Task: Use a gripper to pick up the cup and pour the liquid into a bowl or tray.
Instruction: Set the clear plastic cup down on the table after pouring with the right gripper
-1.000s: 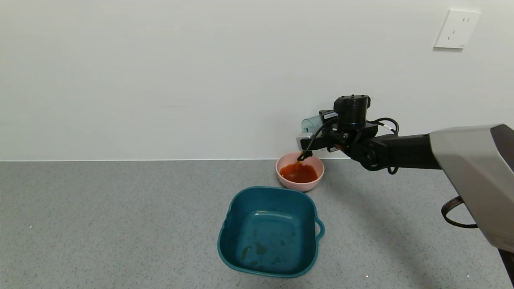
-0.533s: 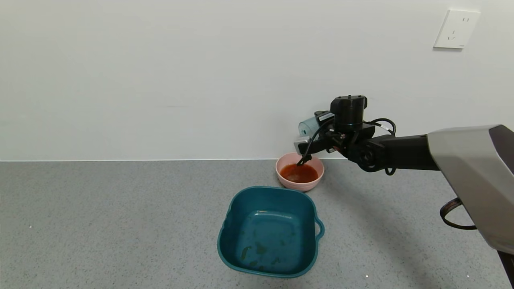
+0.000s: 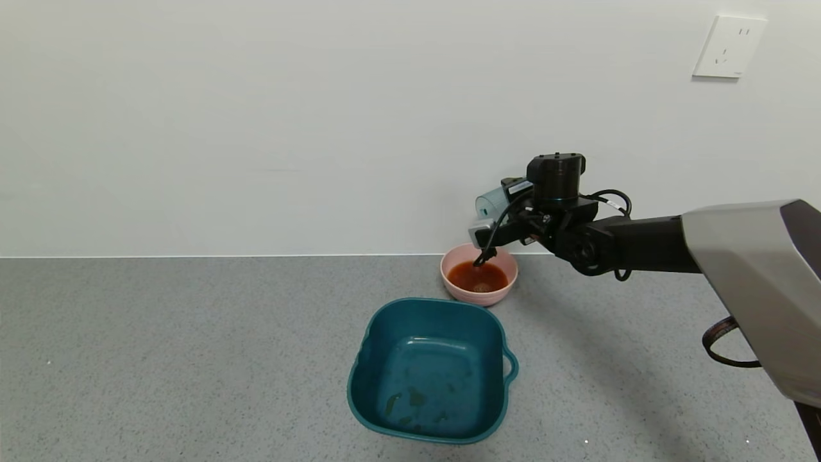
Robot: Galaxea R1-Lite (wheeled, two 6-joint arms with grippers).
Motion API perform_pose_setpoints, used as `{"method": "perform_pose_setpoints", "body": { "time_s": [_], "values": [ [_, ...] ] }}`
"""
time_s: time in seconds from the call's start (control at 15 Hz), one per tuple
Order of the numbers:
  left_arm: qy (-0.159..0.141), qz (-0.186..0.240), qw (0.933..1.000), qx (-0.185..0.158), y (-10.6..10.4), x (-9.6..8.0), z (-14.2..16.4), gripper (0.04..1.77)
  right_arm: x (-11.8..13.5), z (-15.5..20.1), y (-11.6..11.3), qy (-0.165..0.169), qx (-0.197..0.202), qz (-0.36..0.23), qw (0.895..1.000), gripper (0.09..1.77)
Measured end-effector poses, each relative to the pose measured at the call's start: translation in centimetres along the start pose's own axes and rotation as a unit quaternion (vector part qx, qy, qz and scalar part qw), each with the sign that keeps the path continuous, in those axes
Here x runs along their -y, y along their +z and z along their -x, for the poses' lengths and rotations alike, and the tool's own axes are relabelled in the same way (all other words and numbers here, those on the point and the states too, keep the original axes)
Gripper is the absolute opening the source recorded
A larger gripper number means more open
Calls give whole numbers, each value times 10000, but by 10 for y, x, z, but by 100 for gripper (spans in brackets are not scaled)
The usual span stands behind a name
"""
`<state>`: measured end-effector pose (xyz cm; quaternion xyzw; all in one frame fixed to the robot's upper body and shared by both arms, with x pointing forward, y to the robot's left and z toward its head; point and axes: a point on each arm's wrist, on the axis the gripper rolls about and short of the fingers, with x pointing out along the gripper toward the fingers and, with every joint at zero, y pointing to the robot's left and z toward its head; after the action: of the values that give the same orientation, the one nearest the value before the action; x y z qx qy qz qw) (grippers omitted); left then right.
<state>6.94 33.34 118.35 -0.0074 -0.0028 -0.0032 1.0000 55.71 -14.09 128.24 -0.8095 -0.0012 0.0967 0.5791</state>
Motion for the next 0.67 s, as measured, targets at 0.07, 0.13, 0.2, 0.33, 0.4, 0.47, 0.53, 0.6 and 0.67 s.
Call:
{"method": "perform_pose_setpoints", "body": {
  "time_s": [0.07, 0.13, 0.2, 0.33, 0.4, 0.47, 0.53, 0.6, 0.67],
  "values": [
    [0, 0, 10000, 0, 0, 0, 0, 172, 0, 0, 0, 24, 6, -54, 10000, 134],
    [-2, 0, 10000, 0, 0, 0, 0, 172, 0, 1, 0, 50, 15, -172, 9998, 134],
    [2, 0, 10000, 0, 0, 0, 0, 172, 0, 2, 0, 79, 13, -360, 9993, 134],
    [0, 0, 10000, 0, 0, 0, 0, 172, -2, 5, 2, 190, -116, -798, 9966, 134],
    [0, 0, 10000, 0, 0, 0, 0, 172, -4, 7, 4, 276, -163, -1060, 9938, 134],
    [2, 0, 10000, 0, 0, 0, 0, 172, -5, 10, 6, 422, -166, -1307, 9904, 134],
    [0, 0, 10000, 0, 0, 0, 0, 172, -6, 13, 6, 617, -166, -1549, 9859, 134],
    [0, 0, 10000, 0, 0, 0, 0, 172, -6, 18, 5, 787, -178, -1856, 9793, 134],
    [0, -1, 10000, -2, 0, 0, 0, 172, -5, 22, 4, 921, -206, -2191, 9711, 134]
  ]
}}
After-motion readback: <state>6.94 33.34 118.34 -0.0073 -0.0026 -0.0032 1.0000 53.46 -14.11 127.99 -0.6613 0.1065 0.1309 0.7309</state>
